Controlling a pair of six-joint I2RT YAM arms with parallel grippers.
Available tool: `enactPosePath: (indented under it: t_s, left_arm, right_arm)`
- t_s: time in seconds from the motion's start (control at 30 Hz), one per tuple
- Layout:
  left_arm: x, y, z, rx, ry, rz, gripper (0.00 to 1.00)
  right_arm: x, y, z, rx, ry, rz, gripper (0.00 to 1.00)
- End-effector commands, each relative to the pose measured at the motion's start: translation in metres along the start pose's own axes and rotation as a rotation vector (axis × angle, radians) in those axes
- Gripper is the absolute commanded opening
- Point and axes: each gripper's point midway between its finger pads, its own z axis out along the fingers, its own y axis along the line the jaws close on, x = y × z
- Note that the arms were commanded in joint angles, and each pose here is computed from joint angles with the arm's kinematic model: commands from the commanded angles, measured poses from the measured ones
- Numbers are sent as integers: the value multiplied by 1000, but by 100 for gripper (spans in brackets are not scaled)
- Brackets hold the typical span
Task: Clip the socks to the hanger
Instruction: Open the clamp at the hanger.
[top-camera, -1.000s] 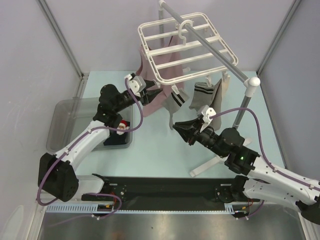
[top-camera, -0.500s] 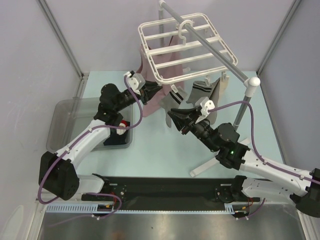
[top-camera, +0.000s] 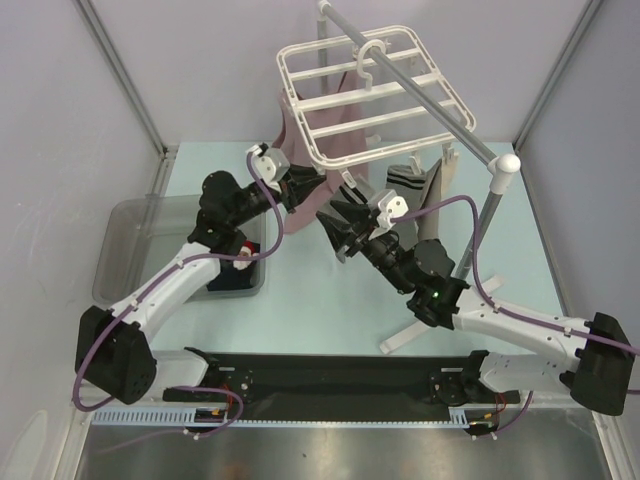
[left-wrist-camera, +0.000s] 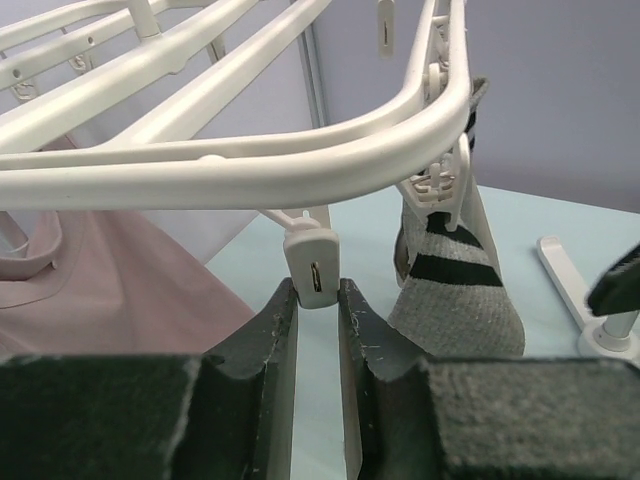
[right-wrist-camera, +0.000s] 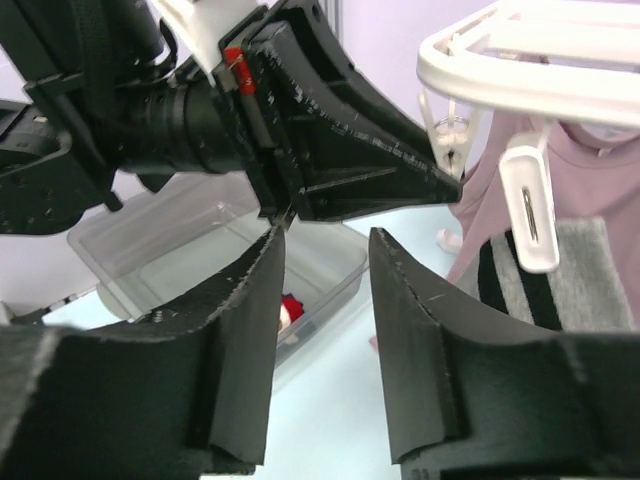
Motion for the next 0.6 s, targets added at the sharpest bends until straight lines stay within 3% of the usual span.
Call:
enactPosePath:
  t_s: [0.0,0.2,0.57]
  left_arm:
    - [-27,-17,-3,36,-76,20,0]
    - [-27,-31,-6,54,-90,-3,0]
    - [-32,-59,0,100,-101,-9,0]
  right_arm:
    - [-44,-3,9,24,-160,-18,45]
    - [-46,-9,11,40,-171,-80,52]
    - [-52,-30,8,83,-162,-100,53]
